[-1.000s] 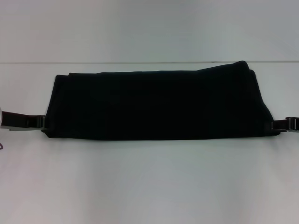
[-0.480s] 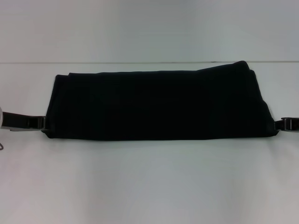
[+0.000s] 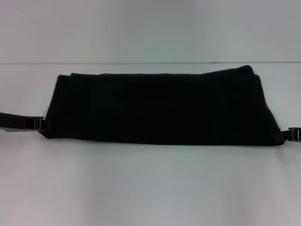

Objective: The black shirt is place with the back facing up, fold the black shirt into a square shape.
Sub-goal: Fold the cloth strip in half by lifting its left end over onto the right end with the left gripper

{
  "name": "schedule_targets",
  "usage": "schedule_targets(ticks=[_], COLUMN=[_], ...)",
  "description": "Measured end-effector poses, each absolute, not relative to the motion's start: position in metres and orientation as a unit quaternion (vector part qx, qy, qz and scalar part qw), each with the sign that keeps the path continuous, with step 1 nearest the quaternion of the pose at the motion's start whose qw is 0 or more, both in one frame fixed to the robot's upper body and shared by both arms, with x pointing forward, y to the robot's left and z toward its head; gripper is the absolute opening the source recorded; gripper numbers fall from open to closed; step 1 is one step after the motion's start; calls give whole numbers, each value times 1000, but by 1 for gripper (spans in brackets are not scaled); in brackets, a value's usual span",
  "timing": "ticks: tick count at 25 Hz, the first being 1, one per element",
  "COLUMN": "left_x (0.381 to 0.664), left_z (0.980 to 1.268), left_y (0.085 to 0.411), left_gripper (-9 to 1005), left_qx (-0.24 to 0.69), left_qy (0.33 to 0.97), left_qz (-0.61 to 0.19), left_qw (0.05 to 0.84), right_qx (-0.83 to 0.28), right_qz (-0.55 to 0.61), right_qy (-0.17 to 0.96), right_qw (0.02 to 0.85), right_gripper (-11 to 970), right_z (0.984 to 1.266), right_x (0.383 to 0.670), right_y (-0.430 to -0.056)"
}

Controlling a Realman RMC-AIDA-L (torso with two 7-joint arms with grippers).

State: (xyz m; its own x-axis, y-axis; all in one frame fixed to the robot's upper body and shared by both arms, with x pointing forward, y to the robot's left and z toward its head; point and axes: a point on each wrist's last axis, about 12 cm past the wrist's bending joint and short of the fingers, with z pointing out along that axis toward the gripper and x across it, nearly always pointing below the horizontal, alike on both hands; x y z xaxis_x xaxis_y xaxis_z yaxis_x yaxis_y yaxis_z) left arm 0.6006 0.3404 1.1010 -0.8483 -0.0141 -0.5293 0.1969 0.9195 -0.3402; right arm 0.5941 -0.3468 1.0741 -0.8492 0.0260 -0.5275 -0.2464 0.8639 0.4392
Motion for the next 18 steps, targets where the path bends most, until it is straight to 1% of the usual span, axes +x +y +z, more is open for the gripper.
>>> schedule_targets(ticks=[18], left_x=[591], left_z=[1101], left_y=[353], left_gripper=[14], left_qx=[49], left_qy=[944], left_qz=[-186], left_qw=[270], right_qx=[-76], right_qz=[268], right_qy=[923], right_qw=[264], right_gripper=[33], right_z=[1073], right_x=[584], right_y=[-352])
